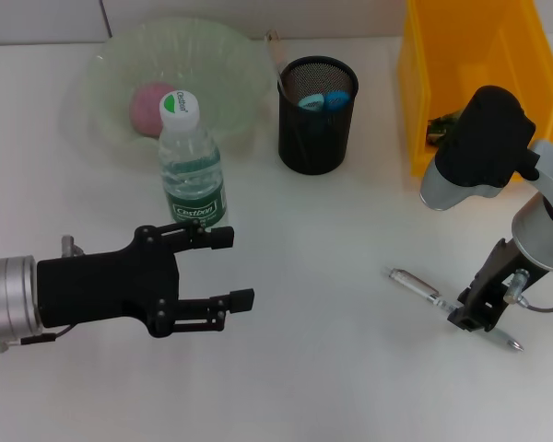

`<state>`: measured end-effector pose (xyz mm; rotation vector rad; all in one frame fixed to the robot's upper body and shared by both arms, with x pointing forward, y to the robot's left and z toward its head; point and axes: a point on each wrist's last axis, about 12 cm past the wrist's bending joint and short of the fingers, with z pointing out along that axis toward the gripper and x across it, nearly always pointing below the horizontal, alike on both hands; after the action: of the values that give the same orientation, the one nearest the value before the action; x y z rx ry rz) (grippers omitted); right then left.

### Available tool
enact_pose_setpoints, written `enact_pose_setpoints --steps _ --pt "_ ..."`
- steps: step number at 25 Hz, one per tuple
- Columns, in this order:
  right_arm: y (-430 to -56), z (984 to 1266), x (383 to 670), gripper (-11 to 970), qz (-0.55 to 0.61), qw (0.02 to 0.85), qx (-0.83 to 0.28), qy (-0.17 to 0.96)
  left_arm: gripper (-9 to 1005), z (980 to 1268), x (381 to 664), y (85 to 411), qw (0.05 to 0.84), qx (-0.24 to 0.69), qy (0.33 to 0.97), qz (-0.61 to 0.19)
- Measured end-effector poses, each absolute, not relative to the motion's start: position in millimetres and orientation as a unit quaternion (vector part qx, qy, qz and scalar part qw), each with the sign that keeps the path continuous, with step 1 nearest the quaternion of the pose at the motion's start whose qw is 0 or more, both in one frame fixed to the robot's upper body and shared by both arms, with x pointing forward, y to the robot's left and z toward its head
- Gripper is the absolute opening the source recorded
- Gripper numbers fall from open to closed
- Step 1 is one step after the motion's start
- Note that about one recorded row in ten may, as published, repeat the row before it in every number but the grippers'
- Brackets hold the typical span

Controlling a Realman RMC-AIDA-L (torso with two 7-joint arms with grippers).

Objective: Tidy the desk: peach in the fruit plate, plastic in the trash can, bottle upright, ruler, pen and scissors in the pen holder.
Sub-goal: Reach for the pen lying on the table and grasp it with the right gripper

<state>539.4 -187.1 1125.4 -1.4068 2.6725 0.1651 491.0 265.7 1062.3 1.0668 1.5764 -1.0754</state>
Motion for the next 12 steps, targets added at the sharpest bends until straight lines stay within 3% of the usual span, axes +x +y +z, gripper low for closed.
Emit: enact_pose_setpoints --steps 12 --pt "-187.0 1123.8 538.9 229 0.049 0.055 -0.468 0.881 809 1061.7 491.1 265.5 0.459 0.434 0.642 -0.436"
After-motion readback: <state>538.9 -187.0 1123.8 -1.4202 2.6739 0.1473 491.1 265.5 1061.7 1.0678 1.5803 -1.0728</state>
